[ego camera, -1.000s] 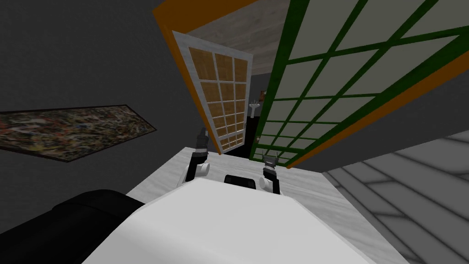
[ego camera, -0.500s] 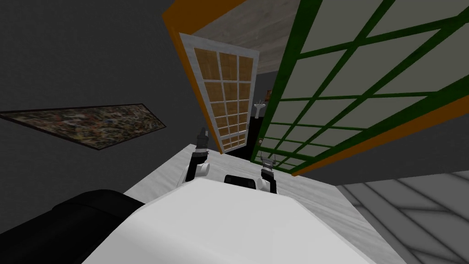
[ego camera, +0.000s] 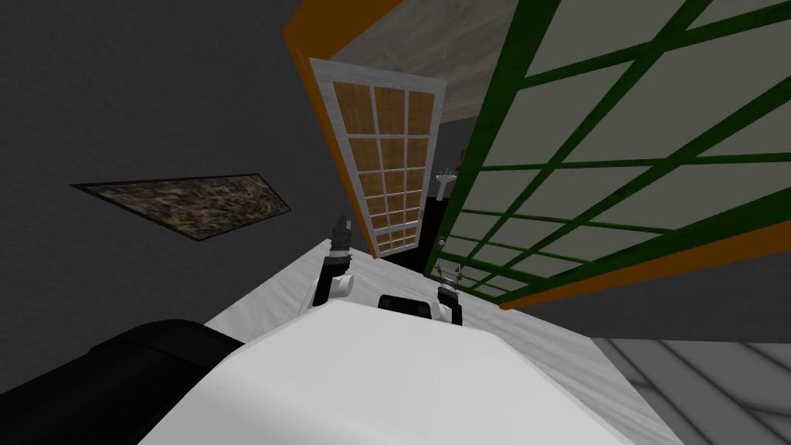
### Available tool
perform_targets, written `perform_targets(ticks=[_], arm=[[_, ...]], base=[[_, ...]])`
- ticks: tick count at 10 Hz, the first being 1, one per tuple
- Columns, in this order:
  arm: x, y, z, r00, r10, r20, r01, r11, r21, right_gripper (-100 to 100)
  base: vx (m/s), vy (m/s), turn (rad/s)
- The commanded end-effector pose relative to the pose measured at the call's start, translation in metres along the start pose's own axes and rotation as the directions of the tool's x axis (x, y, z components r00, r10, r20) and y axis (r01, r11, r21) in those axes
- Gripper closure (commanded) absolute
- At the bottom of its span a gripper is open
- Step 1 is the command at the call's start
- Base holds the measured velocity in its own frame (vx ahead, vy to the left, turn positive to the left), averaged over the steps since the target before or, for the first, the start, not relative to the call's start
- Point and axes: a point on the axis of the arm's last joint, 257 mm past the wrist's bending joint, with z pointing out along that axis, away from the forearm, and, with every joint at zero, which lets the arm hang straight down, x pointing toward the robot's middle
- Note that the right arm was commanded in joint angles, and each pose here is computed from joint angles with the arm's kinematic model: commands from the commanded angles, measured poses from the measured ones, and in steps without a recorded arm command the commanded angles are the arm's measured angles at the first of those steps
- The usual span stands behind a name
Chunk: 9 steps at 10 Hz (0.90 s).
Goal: Push the door open
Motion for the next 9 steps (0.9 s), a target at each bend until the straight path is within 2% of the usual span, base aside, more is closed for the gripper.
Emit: perform_targets(ticks=[1, 3, 6, 9], arm=[[-0.008, -0.005, -0.0041, 0.999, 0.030, 0.022, -0.030, 1.000, -0.003, -100], [-0.018, -0.009, -0.0092, 0.997, 0.064, 0.047, -0.064, 0.998, -0.008, -100], [-0.037, -0.020, -0.0209, 0.986, 0.135, 0.099, -0.133, 0.991, -0.023, -100], [-0.047, -0.027, -0.0283, 0.976, 0.175, 0.128, -0.172, 0.984, -0.035, -100]], base=[[0.042, -0.073, 0.138], [0.043, -0.071, 0.145], [0.058, -0.107, 0.184], [0.036, -0.105, 0.125]])
